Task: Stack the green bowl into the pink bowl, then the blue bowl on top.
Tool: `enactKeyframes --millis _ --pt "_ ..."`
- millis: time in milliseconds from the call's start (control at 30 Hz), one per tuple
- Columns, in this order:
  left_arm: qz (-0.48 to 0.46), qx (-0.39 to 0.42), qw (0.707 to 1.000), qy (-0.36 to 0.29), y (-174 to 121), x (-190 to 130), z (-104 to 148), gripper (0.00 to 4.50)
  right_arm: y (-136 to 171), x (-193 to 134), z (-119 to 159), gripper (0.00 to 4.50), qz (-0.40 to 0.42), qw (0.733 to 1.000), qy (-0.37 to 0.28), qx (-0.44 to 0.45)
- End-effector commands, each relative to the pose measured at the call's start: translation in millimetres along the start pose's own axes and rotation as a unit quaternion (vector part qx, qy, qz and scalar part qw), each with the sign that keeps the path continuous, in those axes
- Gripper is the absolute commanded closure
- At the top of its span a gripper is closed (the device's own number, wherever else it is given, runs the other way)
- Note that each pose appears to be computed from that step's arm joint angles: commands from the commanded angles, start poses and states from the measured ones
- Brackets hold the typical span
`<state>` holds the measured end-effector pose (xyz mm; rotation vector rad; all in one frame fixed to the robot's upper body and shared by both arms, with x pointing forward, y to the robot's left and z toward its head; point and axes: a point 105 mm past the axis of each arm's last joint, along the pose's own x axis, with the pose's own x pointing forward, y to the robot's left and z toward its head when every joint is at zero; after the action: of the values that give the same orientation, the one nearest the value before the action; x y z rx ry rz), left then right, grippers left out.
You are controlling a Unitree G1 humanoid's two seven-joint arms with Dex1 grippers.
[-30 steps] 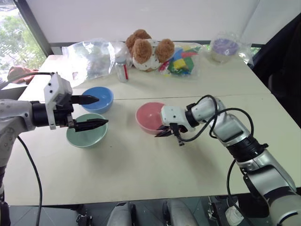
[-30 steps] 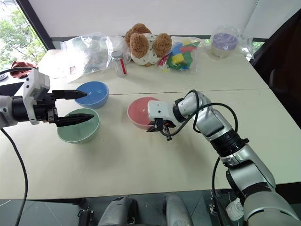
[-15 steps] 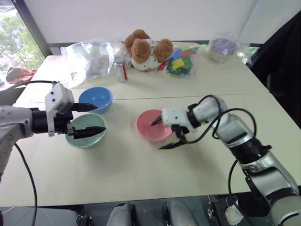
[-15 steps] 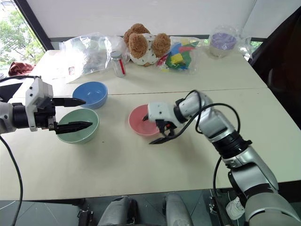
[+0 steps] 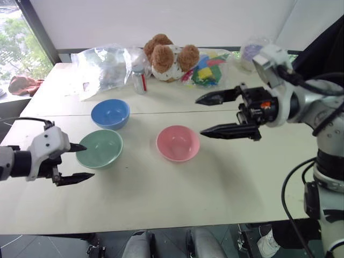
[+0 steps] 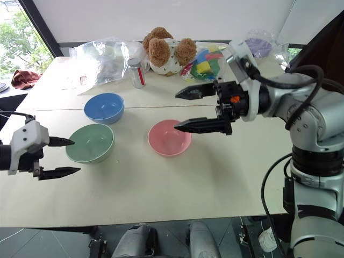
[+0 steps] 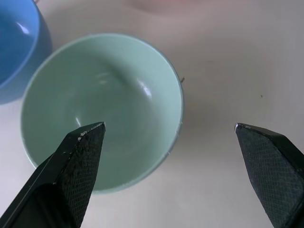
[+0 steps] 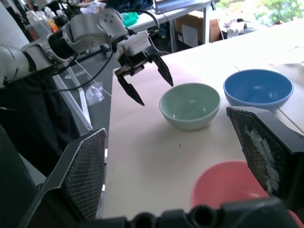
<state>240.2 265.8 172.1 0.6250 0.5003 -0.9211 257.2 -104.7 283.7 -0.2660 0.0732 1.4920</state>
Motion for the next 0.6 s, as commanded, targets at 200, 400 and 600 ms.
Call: enactKeyframes --millis 200,400,600 --pt "0.006 0.074 0.995 0.064 12 19 -26 0.25 5 -9 -29 0.01 -0.059 0.995 0.082 -0.024" --pt "0.008 0.089 0.995 0.041 20 30 -18 2.77 10 -16 -29 0.00 -0.069 0.993 0.090 -0.021" --pt "-0.025 0.116 0.993 -0.013 13 28 19 4.47 9 -24 -31 0.00 -0.089 0.991 0.095 -0.015"
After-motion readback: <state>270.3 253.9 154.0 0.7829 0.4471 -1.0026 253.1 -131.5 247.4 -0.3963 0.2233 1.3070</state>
